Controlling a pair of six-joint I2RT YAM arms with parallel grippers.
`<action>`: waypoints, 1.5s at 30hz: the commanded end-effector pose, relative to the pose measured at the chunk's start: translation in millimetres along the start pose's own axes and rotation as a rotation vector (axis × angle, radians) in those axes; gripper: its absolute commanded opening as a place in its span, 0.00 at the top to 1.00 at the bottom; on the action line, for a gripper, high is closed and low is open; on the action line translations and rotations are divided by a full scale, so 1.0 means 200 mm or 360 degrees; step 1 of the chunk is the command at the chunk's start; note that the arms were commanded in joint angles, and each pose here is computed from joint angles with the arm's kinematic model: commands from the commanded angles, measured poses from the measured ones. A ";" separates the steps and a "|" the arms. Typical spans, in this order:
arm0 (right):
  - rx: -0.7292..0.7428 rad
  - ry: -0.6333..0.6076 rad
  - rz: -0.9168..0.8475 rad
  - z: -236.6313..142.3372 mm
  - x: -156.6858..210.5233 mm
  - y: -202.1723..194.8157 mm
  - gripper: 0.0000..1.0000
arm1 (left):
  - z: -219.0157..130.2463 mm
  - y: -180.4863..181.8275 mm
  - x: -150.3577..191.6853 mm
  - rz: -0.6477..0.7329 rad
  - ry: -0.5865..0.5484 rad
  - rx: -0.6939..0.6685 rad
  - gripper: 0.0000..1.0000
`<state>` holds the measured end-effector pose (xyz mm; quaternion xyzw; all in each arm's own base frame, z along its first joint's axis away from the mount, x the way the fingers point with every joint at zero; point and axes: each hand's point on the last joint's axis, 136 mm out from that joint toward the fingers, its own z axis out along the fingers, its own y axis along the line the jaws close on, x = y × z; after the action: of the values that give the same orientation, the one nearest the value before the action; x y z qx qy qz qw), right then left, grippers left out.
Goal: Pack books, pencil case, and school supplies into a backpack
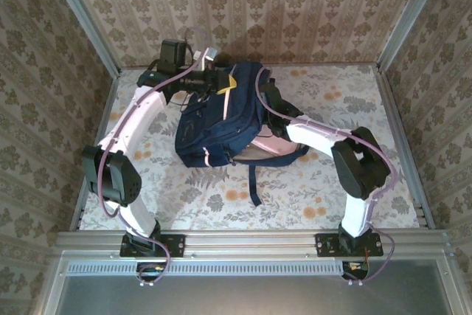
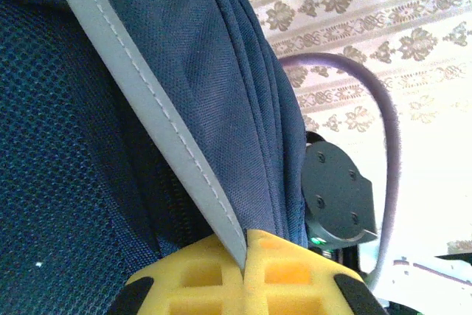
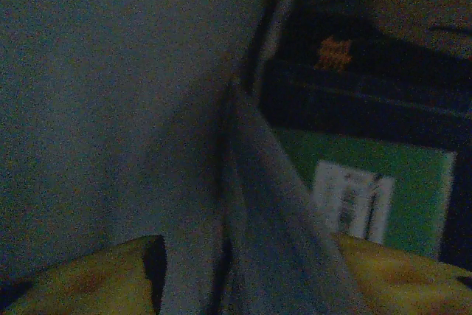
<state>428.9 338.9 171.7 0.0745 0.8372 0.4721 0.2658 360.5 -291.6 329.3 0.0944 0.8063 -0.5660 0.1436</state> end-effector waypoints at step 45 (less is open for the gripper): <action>0.0985 -0.0292 0.0175 -0.89 -0.05 -1.02 0.29 | 0.56 0.21 0.25 0.0135 0.0181 -0.0147 1.00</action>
<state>372.6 86.5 66.7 0.2414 0.9166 0.1770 0.2651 336.1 -372.7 214.2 0.1193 0.8527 -0.5017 0.0832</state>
